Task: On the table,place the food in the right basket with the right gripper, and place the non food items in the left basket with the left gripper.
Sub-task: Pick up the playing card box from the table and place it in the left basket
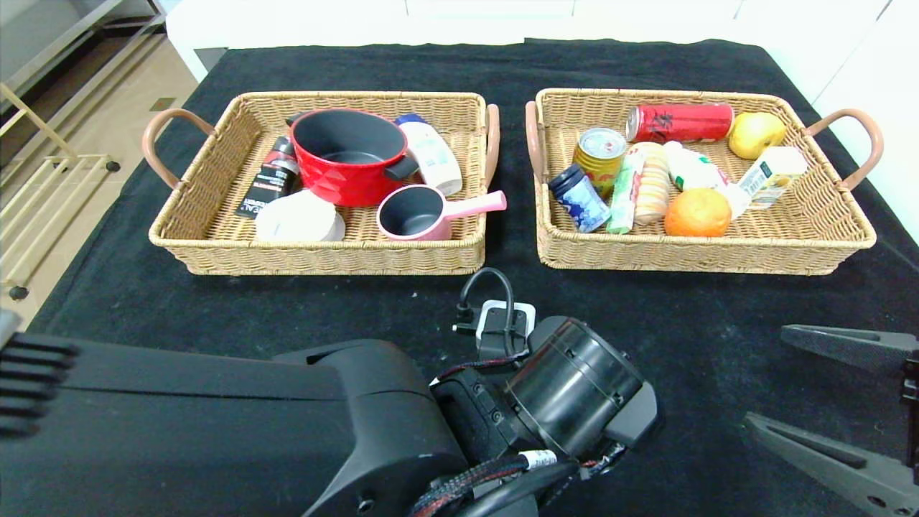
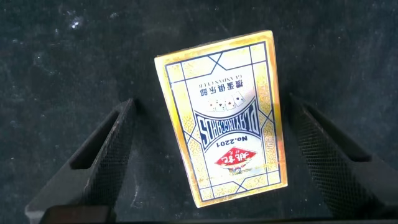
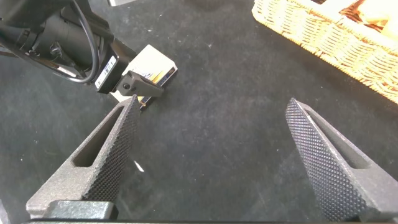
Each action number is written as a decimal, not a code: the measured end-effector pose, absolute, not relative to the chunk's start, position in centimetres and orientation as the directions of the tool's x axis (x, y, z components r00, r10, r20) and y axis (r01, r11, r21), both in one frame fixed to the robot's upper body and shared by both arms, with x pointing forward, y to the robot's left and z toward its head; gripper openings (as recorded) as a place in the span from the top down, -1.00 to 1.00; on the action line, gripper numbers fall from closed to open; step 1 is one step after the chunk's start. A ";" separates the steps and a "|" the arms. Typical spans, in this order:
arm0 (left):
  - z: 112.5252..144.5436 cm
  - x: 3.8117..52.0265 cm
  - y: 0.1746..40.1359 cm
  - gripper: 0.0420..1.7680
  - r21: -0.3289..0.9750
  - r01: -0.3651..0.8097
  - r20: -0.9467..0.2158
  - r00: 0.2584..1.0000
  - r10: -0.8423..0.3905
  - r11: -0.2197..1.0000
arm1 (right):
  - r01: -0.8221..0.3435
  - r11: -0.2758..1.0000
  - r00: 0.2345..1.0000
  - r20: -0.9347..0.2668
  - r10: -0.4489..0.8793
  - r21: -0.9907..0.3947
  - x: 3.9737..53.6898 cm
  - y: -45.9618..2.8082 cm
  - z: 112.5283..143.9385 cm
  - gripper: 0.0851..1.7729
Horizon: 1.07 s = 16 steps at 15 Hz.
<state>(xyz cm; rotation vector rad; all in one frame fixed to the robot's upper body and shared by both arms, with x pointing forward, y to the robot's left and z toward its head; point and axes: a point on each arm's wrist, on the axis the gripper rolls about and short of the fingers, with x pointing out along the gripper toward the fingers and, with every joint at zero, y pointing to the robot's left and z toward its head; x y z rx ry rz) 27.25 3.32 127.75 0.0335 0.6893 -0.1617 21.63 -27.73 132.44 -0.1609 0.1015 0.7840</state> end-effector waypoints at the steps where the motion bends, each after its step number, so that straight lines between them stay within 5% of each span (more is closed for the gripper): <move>1: 127.7 27.3 3.3 -0.80 -0.019 0.159 -0.636 0.760 -0.134 0.987 | -0.709 0.697 0.704 -0.151 0.694 -0.106 21.6 -27.7 132.4 -0.93; 5: 127.6 27.3 3.3 -0.21 -0.017 0.159 -0.638 0.758 -0.133 0.987 | -0.710 0.696 0.703 -0.153 0.694 -0.105 21.6 -27.7 132.4 -0.93; 16: 127.1 27.4 3.2 -0.15 -0.001 0.157 -0.645 0.754 -0.120 0.988 | -0.712 0.694 0.701 -0.156 0.696 -0.103 21.6 -27.7 132.3 -0.93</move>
